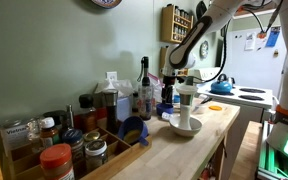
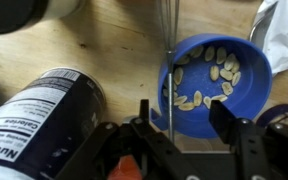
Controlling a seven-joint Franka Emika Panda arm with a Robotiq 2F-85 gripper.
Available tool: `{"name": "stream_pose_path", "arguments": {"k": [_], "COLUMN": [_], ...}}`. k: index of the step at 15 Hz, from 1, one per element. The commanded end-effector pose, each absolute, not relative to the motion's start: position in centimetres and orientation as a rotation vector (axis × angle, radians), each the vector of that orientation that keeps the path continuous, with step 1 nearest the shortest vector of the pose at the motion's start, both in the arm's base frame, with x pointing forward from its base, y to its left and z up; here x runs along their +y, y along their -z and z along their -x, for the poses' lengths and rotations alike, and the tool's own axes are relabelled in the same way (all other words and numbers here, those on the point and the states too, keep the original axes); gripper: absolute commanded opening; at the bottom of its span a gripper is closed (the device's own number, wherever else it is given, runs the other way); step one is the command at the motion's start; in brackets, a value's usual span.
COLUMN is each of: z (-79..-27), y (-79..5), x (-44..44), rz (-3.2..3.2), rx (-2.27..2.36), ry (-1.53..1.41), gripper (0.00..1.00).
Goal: Pick up the whisk from the blue bowl and put it in the clear lunch box
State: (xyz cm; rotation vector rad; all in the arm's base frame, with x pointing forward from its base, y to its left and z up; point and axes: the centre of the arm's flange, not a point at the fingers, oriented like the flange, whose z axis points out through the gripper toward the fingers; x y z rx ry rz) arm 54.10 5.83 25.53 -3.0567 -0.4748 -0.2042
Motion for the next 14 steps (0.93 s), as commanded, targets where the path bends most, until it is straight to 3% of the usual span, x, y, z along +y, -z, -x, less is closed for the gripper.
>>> {"name": "stream_pose_path", "arguments": {"k": [1,2,3,4,5,8,14], "z": [-55.1,-55.2,-55.2,-55.2,-55.2,-55.2,-53.9], "y": [-24.3,-24.2,-24.0,-23.9,-23.9,-24.2,-27.4], "x": [5.7,5.7,5.7,5.7,5.6,5.6,5.4], "rz": [3.068,3.069,3.070,3.070,3.072,3.078,3.087], "rx": [-0.485,-0.486,-0.488,-0.489,-0.491,-0.495,-0.520], "ry": [0.184,0.181,0.178,0.177,0.176,0.185,0.239], "gripper": [0.54,0.50,0.34,0.26,0.25,0.01,0.02]}}
